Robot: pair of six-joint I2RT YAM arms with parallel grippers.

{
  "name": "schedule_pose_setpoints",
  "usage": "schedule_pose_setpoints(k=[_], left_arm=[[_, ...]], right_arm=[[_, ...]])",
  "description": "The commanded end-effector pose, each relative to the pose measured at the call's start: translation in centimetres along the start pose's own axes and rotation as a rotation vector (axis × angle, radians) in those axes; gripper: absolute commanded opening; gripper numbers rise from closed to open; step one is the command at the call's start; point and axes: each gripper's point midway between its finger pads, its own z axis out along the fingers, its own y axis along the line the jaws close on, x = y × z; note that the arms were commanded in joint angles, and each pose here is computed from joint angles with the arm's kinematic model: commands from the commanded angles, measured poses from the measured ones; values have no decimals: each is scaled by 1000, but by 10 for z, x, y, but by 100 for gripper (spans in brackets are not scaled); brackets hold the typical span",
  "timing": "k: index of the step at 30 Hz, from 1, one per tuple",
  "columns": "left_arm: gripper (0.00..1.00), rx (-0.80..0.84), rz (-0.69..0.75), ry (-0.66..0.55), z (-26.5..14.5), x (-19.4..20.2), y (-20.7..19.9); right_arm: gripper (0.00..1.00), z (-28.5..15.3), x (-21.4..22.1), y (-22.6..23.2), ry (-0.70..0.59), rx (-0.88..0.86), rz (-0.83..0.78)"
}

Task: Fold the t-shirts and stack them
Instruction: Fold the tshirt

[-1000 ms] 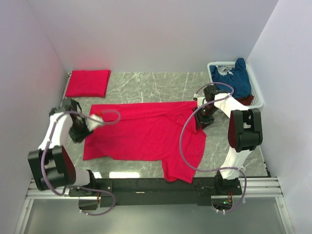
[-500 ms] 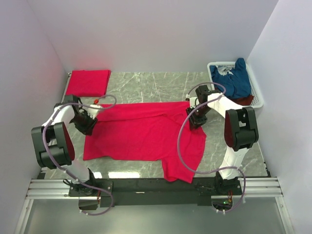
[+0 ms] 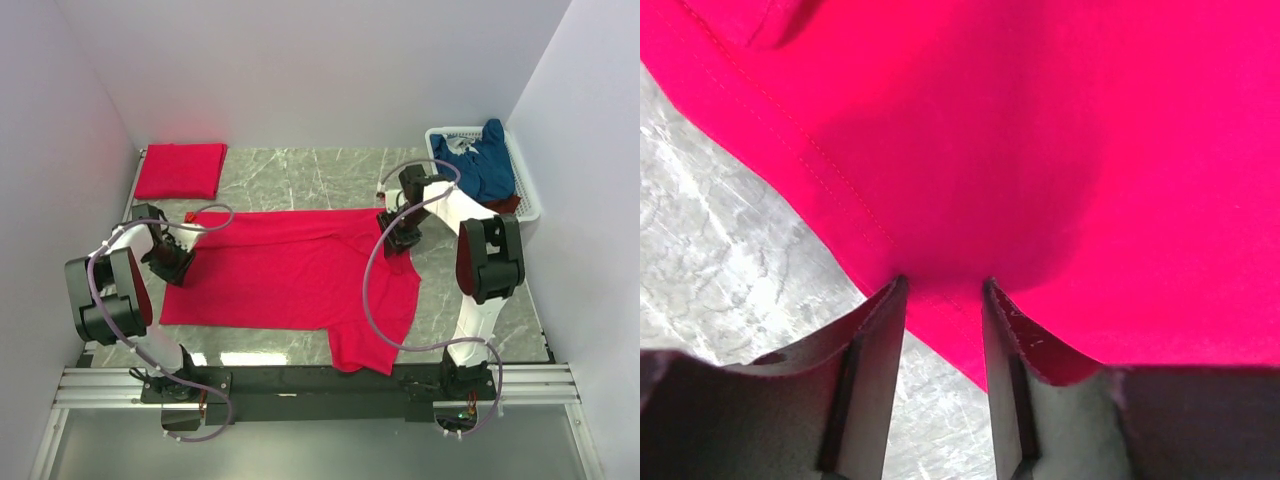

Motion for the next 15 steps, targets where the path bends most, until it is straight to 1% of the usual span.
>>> schedule_pose_setpoints(k=[1, 5, 11, 15], left_arm=[[43, 9, 23, -120, -22, -24, -2], [46, 15, 10, -214, -38, -45, -3], [52, 50, -8, -261, -53, -59, -8], [55, 63, -13, -277, -57, -63, -10]], right_arm=[[50, -44, -34, 28, -140, -72, -52], [51, -36, -58, 35, -159, -84, -50], [52, -14, -94, 37, -199, -44, -55], [52, 5, -100, 34, -182, -31, -44]])
